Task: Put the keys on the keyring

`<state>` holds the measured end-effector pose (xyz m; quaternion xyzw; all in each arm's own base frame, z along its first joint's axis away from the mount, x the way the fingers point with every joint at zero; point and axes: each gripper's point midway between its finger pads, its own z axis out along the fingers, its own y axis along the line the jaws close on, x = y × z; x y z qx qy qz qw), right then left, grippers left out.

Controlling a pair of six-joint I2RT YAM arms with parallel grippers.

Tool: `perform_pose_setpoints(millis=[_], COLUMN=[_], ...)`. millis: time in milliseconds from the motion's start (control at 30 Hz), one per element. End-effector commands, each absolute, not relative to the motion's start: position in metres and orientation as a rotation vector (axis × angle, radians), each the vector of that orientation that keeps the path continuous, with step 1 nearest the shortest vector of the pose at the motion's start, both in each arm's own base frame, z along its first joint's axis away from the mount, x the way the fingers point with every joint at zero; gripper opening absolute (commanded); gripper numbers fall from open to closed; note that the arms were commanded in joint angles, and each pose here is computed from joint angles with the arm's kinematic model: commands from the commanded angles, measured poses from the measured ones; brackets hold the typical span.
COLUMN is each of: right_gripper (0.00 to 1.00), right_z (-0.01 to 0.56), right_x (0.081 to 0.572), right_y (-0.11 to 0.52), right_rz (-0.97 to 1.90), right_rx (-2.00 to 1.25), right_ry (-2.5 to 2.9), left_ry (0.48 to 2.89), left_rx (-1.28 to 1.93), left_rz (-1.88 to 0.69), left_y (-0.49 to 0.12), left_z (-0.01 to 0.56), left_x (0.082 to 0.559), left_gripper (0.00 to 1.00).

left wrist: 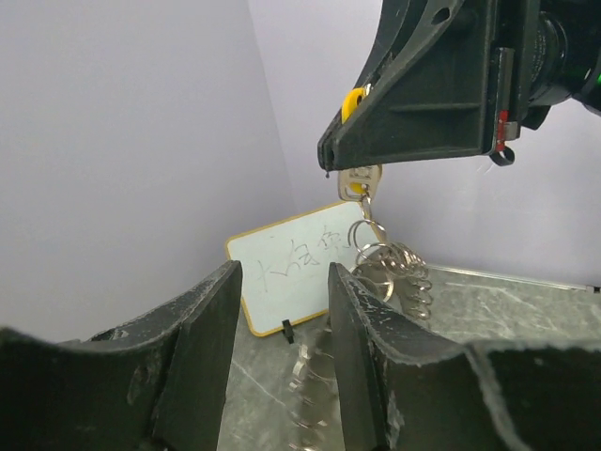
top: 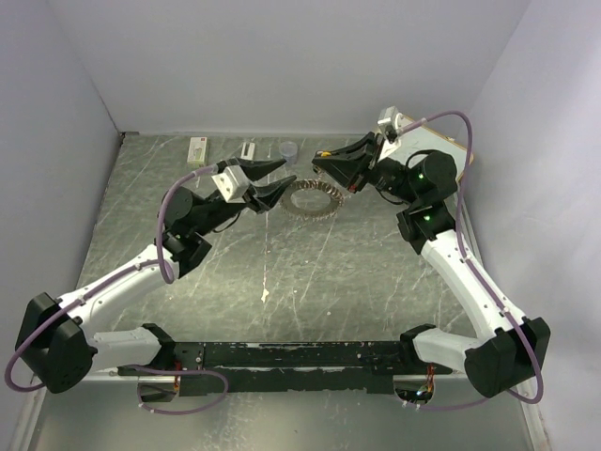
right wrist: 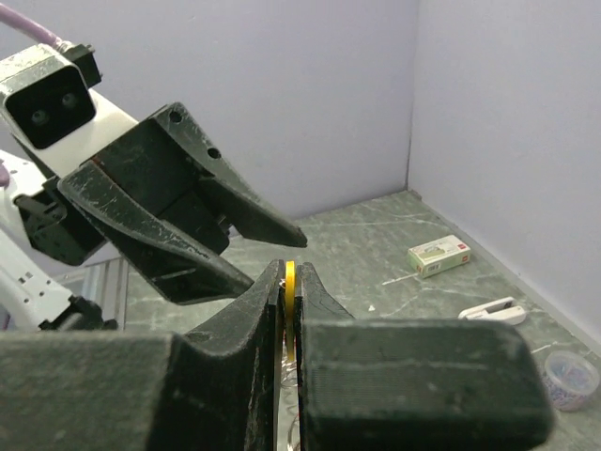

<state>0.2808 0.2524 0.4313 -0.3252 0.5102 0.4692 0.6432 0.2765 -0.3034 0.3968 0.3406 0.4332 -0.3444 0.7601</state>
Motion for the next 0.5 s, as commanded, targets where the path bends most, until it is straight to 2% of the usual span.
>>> perform_pose_setpoints(millis=[0, 167, 467], right_gripper=[0.0, 0.0, 0.0], right_z=[0.449, 0.444, 0.44], right_x=[0.265, 0.263, 0.265], right_y=[0.254, 0.259, 0.261], right_rz=[1.063, 1.097, 1.116], right_rx=[-0.84, -0.885, -0.905], right_ry=[1.086, 1.085, 1.096], left_ry=[0.868, 0.852, 0.793], left_rx=[0.803, 0.914, 1.071], left_rz=[-0.699, -0.789, -0.975], left_y=[-0.298, -0.303, -0.314], left_z=[0.407, 0.401, 0.395], left_x=[0.275, 0.274, 0.269], left_gripper=[0.53, 0.57, 0.57])
